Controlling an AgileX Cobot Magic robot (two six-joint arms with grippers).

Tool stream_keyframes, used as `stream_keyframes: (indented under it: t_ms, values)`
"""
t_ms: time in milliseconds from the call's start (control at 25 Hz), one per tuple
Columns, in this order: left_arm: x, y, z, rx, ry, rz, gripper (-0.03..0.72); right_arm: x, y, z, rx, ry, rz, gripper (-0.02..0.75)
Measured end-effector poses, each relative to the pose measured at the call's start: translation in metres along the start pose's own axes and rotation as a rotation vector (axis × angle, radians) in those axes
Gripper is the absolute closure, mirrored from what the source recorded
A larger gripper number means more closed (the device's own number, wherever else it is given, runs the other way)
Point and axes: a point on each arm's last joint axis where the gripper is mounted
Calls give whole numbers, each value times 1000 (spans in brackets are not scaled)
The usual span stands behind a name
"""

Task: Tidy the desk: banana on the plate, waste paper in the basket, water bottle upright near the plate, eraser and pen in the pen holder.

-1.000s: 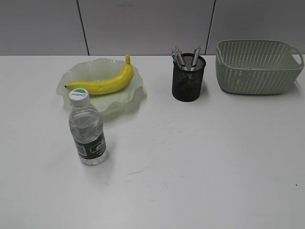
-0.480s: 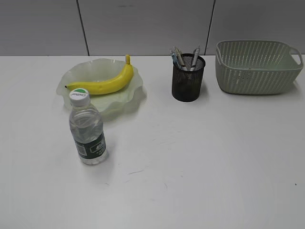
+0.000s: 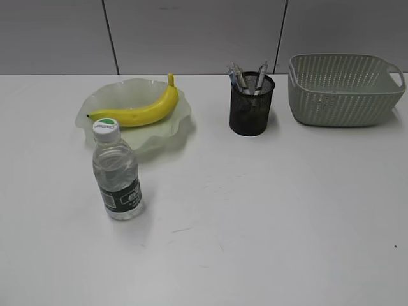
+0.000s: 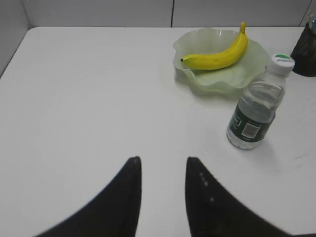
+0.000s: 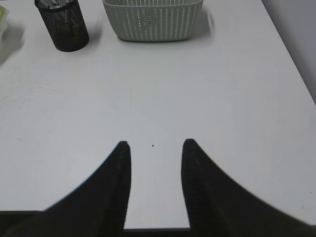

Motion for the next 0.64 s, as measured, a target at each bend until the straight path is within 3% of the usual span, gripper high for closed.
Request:
stream_keyframes:
  t_ms: [640]
  values:
    - [0,0,0,0,0,-1,459,0,0,1,-6,-6,2,449]
Point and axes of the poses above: a point on each arm's last joint axis where the gripper is mounted, y pointing back along that axis away from the gripper, z along the wrist's bending axis when the last joint is at zero, x = y × z, and after that the axes turned 15 degrees about -y, right-handed
